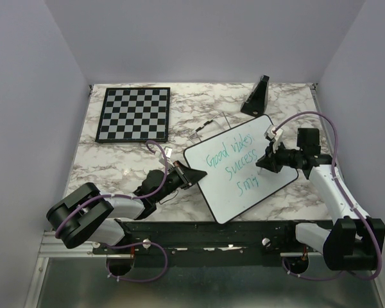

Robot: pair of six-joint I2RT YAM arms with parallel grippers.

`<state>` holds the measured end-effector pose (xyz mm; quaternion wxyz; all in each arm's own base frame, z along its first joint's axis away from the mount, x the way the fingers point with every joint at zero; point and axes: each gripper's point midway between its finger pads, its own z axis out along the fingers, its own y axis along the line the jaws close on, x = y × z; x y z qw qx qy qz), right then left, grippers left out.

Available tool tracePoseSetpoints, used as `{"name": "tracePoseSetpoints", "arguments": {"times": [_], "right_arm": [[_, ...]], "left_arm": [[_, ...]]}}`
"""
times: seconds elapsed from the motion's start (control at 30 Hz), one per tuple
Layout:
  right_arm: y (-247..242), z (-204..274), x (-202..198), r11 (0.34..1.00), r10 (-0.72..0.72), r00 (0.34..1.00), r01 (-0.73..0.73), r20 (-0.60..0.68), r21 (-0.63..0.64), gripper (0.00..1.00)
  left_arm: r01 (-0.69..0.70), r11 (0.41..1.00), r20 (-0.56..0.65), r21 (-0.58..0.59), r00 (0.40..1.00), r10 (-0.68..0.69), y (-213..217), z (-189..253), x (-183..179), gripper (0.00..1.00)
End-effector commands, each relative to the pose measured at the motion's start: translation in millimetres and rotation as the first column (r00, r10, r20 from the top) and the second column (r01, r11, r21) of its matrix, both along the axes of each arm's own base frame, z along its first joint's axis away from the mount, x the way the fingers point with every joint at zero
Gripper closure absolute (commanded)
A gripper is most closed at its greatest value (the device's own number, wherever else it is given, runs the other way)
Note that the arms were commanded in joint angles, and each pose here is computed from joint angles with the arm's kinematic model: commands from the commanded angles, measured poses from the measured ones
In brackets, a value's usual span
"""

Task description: Write a sentence on the whiteboard

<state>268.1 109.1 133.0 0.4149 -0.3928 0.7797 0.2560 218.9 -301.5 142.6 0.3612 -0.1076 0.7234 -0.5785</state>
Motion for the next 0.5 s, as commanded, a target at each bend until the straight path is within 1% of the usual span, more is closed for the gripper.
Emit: {"name": "tracePoseSetpoints", "arguments": {"times": [0.0,0.47], "right_arm": [[1.6,-11.6,-17.4,0.999,0.042,0.997,-0.043,-0.066,-0.012,0.99],[-6.5,-28.3,-27.9,0.996,0.044,0.991,-0.053,-0.129,-0.070,0.99]], "left_arm": [[0.035,0.997,0.110,-0.076,0.994,-0.027,-6.9,35.3,-2.1,1.00],[0.037,0.996,0.113,-0.078,0.993,-0.028,-7.0,35.8,-2.8,1.00]]}}
